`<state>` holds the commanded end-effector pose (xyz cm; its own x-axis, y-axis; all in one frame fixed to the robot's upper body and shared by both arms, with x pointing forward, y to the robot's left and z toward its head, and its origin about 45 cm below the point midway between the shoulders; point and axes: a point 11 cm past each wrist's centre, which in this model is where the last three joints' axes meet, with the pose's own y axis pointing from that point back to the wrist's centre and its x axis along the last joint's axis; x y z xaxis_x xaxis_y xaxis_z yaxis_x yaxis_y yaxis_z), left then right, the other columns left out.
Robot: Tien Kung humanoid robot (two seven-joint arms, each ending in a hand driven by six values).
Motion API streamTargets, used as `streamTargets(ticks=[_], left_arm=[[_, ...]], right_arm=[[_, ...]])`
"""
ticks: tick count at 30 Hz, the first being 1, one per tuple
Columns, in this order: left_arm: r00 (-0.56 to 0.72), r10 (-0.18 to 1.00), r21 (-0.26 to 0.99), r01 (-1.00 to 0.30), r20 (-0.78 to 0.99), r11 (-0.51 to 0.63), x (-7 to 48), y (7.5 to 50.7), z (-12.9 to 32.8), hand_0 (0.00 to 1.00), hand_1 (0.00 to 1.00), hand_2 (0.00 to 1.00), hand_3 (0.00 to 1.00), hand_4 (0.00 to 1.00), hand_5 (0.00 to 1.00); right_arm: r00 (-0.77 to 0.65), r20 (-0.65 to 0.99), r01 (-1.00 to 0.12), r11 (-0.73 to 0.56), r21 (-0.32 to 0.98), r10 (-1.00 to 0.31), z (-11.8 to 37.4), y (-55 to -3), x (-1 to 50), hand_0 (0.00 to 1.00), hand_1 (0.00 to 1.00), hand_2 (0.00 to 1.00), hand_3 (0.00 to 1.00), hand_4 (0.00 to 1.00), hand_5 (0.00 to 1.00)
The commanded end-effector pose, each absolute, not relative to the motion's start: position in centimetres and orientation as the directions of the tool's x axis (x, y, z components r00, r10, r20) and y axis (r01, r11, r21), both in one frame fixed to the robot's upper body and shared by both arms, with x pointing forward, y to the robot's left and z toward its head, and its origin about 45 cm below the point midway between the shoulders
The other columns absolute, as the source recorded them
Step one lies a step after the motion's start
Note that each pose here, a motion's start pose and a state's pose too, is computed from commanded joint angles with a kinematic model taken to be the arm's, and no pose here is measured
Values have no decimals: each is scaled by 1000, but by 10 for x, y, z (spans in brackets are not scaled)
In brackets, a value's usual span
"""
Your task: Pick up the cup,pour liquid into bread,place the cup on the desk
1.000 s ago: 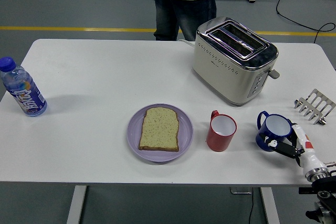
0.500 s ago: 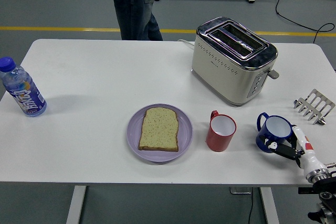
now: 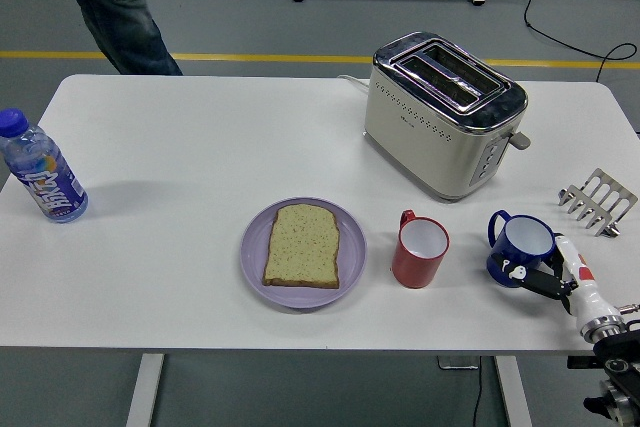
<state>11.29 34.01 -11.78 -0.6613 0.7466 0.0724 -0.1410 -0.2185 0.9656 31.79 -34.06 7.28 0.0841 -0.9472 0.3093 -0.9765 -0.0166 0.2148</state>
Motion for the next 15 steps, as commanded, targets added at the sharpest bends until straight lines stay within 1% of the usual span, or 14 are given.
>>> streamTargets(ticks=[8,9,14,15], left_arm=[[-661,747,966,-140,72,-218,113,340,-118,690,756,773,611,396,998],[-661,747,966,-140,72,-218,113,340,-118,690,756,773,611,396,998],[-661,747,966,-141,72,-218,113,340,-118,690,756,773,611,396,998],[-661,747,966,-141,72,-218,113,340,-118,690,756,773,611,396,998]], right_arm=[[89,307,-975,-20,220,-947,72,-341,318,896,766,896,914,773,2],[89,307,-975,-20,221,-948,72,-341,318,905,777,912,949,794,2],[86,312,-978,-20,210,-946,74,-342,319,905,777,912,949,794,2],[84,312,-978,-19,208,-946,74,-342,318,916,786,927,986,811,2]])
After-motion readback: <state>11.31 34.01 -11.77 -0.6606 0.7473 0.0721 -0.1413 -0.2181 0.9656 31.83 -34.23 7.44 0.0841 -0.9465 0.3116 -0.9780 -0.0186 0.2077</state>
